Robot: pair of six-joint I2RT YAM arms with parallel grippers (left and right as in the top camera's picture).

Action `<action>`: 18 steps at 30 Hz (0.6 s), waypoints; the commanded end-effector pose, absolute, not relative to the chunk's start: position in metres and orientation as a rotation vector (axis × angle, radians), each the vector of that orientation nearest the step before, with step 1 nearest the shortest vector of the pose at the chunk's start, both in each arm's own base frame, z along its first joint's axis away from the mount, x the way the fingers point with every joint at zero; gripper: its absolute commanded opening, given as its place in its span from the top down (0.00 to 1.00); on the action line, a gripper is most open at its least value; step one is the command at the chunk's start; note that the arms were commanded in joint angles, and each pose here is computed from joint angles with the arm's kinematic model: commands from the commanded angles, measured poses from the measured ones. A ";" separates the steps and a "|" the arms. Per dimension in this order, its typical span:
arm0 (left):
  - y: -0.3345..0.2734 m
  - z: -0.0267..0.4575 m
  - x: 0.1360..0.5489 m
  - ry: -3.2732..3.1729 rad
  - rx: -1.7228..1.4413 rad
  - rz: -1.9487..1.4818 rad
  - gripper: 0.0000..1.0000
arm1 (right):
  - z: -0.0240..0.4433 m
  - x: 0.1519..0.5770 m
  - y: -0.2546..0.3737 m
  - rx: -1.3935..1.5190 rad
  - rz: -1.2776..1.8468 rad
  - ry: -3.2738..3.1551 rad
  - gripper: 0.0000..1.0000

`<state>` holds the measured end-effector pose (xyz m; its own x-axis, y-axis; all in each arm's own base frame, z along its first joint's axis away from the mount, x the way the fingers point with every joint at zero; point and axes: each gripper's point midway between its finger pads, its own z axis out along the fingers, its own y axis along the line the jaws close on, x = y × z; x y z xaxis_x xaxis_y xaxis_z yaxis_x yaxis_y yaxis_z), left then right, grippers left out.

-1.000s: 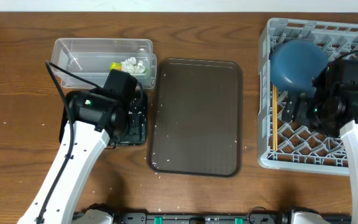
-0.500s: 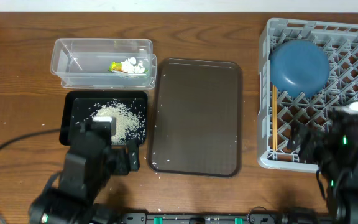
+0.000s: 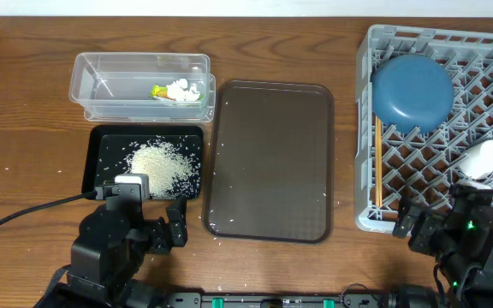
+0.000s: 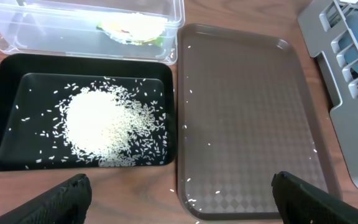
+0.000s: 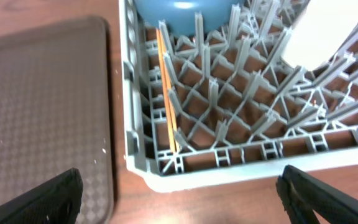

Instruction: Sort waste into correct bins and load items into the dishwasher rack

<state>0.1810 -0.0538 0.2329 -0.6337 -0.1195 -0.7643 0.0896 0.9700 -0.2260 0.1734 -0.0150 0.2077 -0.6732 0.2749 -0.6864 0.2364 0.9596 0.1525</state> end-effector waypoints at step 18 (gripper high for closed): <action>-0.053 0.232 0.181 2.234 -0.019 -0.298 0.04 | 0.205 0.165 -0.012 0.312 0.058 2.299 0.01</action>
